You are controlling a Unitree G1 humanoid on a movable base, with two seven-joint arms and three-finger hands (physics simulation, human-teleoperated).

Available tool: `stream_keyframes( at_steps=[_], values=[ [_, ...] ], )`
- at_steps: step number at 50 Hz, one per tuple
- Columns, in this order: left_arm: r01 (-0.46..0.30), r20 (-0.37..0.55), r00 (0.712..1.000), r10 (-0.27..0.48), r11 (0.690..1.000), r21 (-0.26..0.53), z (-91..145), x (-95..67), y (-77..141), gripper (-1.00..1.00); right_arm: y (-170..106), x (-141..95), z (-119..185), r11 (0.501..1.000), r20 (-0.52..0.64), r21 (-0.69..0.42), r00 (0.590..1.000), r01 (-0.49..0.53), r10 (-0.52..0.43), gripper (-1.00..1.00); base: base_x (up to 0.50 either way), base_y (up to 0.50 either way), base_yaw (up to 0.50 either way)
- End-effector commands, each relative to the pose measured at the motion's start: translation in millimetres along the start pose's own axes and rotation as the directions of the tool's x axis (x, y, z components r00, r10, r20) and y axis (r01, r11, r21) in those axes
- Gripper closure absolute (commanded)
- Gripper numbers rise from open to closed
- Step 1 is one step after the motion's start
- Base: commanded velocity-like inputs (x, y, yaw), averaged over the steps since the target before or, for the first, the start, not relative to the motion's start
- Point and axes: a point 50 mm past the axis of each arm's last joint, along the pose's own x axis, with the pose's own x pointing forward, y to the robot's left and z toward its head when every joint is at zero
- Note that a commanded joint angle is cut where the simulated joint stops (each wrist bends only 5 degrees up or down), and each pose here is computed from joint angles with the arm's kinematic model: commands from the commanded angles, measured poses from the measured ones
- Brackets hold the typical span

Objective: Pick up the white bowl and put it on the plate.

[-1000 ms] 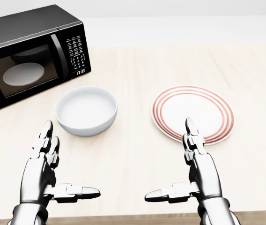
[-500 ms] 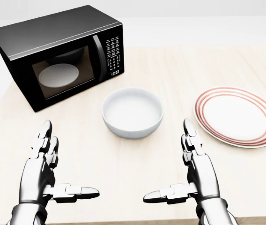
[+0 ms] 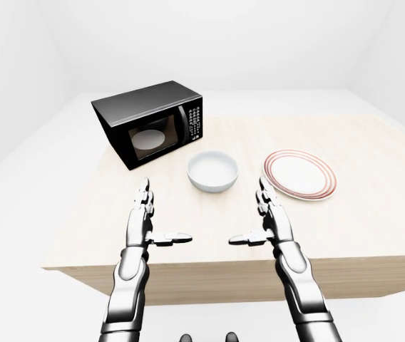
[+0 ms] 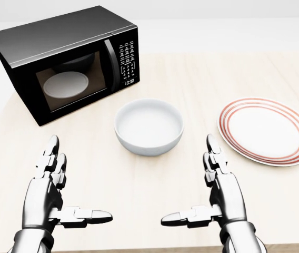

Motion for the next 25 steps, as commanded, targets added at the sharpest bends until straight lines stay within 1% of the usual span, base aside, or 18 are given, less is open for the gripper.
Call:
stream_keyframes(
  at_steps=[1,4,25],
  values=[
    [0.000,0.000,1.000,0.000,1.000,0.000,0.0,0.0,-0.1,-1.00,1.2,0.8,0.5,1.000,-0.002,0.010,1.000,-0.007,0.007,-1.00,0.00,0.00,0.00],
    [0.000,0.000,1.000,0.000,1.000,0.000,0.0,0.0,-0.1,-1.00,1.8,0.9,0.9,1.000,-0.002,0.011,1.000,-0.009,0.009,-1.00,0.00,0.00,0.00],
    [0.000,0.000,1.000,0.000,1.000,0.000,0.0,0.0,-0.1,-1.00,2.8,-0.1,2.9,1.000,0.005,-0.002,1.000,-0.015,0.015,-1.00,0.18,0.00,0.00]
  ],
)
